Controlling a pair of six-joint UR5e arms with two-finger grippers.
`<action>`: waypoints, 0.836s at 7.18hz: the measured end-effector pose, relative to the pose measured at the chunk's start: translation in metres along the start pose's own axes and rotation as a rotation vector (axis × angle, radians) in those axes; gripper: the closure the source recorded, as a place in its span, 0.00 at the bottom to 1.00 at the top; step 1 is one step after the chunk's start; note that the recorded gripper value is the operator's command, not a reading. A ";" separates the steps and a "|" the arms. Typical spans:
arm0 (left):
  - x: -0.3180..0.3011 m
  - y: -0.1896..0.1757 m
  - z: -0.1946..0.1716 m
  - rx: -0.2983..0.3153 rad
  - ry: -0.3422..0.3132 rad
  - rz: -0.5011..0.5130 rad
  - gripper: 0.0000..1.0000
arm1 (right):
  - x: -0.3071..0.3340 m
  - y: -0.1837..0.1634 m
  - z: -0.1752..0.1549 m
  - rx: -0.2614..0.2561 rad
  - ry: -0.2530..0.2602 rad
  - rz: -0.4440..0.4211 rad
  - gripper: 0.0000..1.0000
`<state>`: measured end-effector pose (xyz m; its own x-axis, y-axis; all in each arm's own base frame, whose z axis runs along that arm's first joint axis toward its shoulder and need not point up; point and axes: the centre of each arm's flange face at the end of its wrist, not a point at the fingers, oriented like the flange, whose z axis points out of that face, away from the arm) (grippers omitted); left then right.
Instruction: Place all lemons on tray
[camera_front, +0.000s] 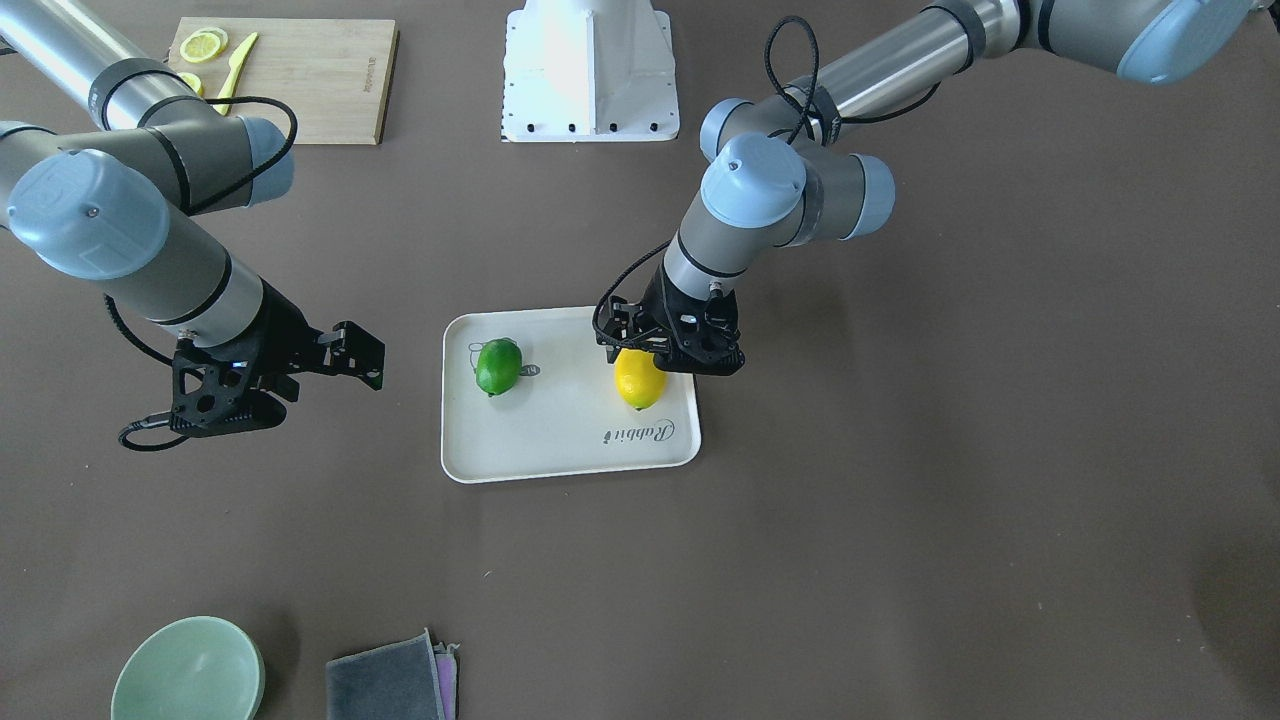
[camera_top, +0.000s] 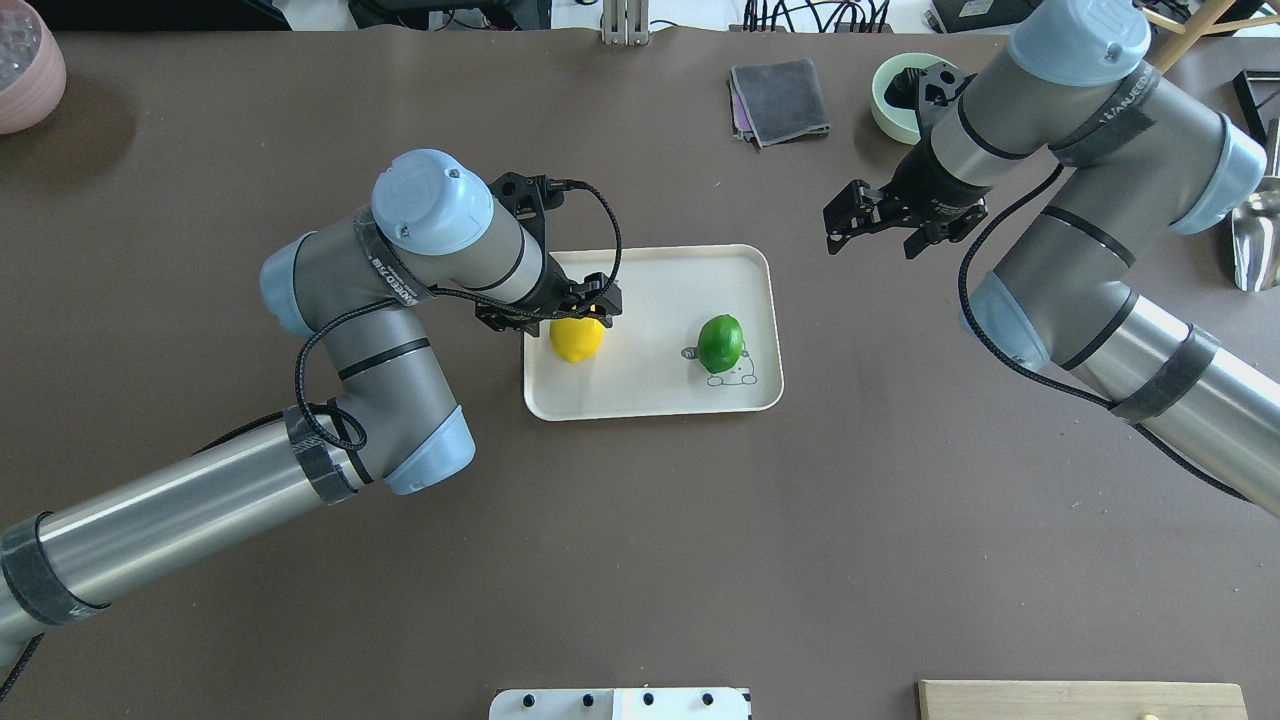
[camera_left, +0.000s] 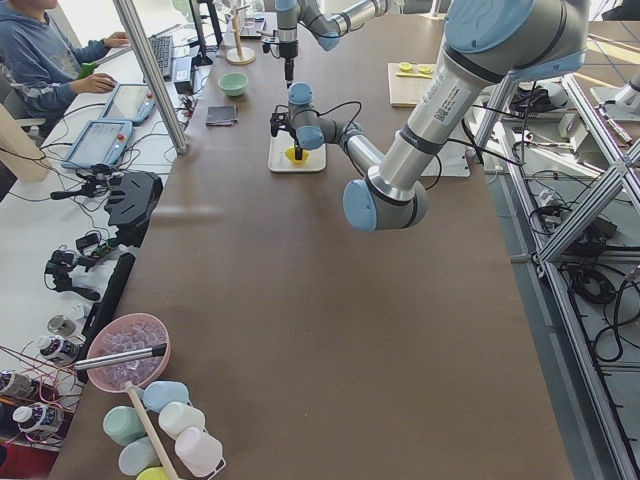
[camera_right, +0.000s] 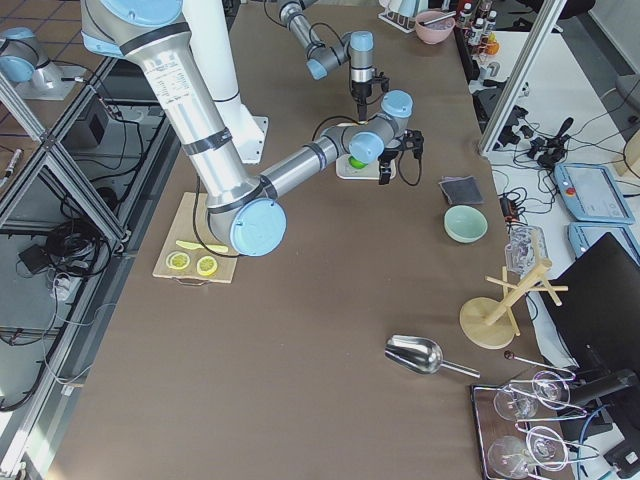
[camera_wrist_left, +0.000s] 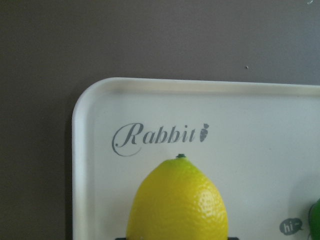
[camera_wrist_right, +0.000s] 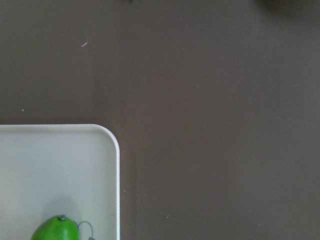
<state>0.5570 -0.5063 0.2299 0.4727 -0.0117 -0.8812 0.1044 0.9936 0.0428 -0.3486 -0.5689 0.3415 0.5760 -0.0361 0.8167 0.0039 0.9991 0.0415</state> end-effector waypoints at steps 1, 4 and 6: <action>-0.014 -0.006 -0.008 0.003 -0.009 0.000 0.02 | 0.019 -0.003 -0.004 0.003 0.011 -0.005 0.00; -0.151 -0.047 -0.099 -0.026 -0.139 0.165 0.02 | 0.114 -0.012 -0.022 0.017 0.067 -0.072 0.00; -0.289 -0.069 -0.175 -0.058 -0.222 0.292 0.02 | 0.200 -0.007 -0.044 0.021 0.107 -0.106 0.00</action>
<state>0.2597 -0.5519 0.3991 0.6545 0.2550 -0.7118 -0.1096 0.9634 0.2445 -0.1972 -0.5825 0.4796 0.6569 -0.1383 0.7412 0.0529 0.9891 0.1376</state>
